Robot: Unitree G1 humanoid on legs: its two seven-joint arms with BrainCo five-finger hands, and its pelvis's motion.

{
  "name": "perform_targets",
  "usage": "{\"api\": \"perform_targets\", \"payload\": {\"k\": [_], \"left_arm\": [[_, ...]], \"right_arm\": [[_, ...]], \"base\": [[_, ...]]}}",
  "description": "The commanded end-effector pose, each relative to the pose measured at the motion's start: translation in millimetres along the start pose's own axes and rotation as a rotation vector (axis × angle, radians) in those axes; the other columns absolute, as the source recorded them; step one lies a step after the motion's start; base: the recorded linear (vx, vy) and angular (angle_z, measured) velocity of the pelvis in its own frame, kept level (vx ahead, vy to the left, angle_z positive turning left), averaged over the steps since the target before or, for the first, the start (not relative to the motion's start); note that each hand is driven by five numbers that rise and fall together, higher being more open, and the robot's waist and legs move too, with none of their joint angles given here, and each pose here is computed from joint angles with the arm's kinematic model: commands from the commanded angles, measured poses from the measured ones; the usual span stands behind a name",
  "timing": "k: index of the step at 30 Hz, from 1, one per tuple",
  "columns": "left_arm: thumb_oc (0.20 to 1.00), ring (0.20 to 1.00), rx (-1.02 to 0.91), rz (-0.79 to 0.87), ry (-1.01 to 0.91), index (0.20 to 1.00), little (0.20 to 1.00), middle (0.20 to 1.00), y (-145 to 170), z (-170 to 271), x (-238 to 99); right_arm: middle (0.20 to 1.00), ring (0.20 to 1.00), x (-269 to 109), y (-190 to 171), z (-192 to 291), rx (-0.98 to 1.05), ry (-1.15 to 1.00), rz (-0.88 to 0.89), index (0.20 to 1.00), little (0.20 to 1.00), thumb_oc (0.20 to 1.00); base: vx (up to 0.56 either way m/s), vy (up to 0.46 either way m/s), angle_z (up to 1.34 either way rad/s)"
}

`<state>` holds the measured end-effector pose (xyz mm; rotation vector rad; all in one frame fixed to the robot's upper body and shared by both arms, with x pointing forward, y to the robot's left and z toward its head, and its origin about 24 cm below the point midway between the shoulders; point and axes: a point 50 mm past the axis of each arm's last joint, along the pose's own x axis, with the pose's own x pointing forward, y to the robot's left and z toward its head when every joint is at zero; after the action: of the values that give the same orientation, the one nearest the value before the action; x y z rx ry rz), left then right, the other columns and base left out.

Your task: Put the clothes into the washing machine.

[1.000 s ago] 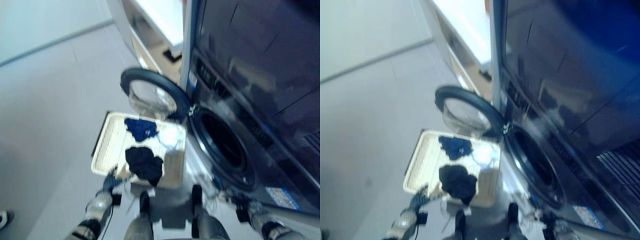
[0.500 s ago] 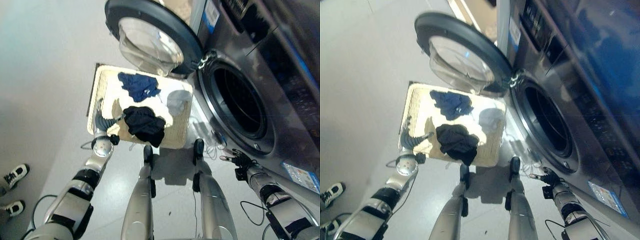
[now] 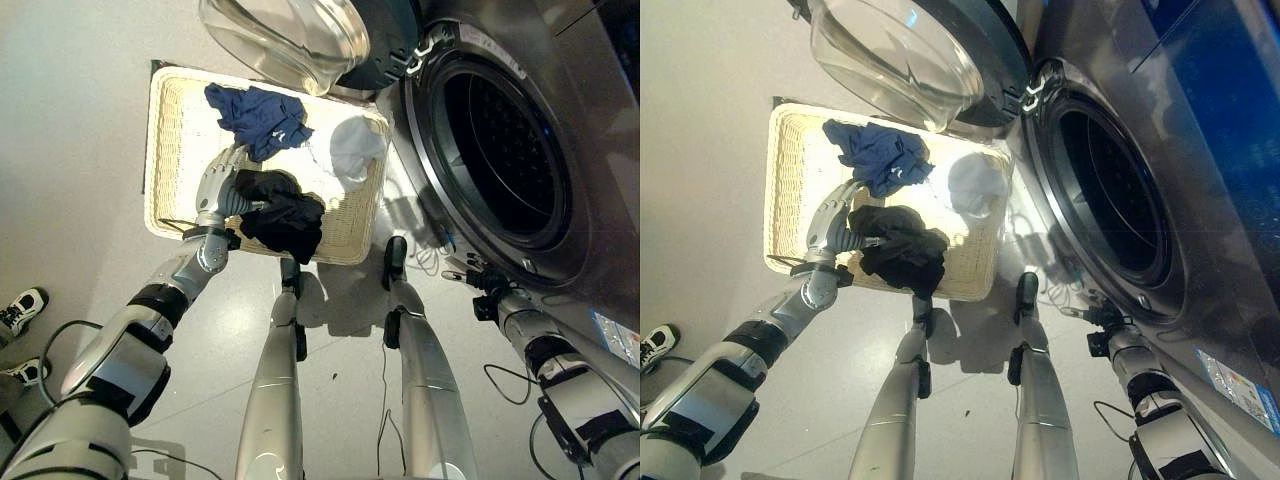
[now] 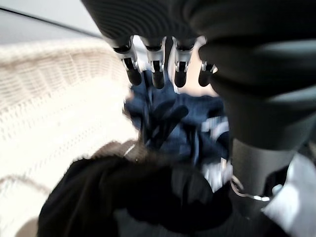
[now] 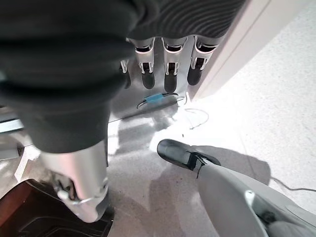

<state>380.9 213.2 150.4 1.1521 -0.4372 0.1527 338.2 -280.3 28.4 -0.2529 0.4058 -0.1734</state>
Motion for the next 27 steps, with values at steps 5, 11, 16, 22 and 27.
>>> {"api": "perform_targets", "payload": {"k": [5, 11, 16, 22, 27], "left_arm": [[1.0, 1.0, 0.07, -0.083, 0.039, 1.0, 1.0, 1.0, 16, -13, 8], [1.0, 1.0, 0.165, -0.291, 0.125, 1.0, 1.0, 1.0, 5, -23, 6], [1.0, 1.0, 0.18, -0.392, 0.179, 1.0, 1.0, 1.0, -3, -30, 1], [1.0, 1.0, 0.249, -0.392, 0.231, 1.0, 1.0, 1.0, -3, -39, -1], [1.0, 1.0, 0.346, -0.353, 0.252, 1.0, 1.0, 1.0, -5, -44, -2]], "right_arm": [[1.0, 1.0, -2, -12, 2, -0.034, -0.025, -0.006, 1.0, 1.0, 1.0], [1.0, 1.0, 1, -15, 21, -0.042, -0.066, -0.012, 1.0, 1.0, 1.0], [1.0, 1.0, 2, -17, 31, -0.043, -0.077, -0.018, 1.0, 1.0, 1.0], [1.0, 1.0, 4, -17, 37, -0.047, -0.089, -0.016, 1.0, 1.0, 1.0], [1.0, 1.0, 5, -10, 42, -0.042, -0.103, -0.005, 1.0, 1.0, 1.0]], "base": [[0.0, 0.0, 0.0], [0.0, 0.0, 0.0], [0.0, 0.0, 0.0], [0.0, 0.0, 0.0], [0.0, 0.0, 0.0]]}}
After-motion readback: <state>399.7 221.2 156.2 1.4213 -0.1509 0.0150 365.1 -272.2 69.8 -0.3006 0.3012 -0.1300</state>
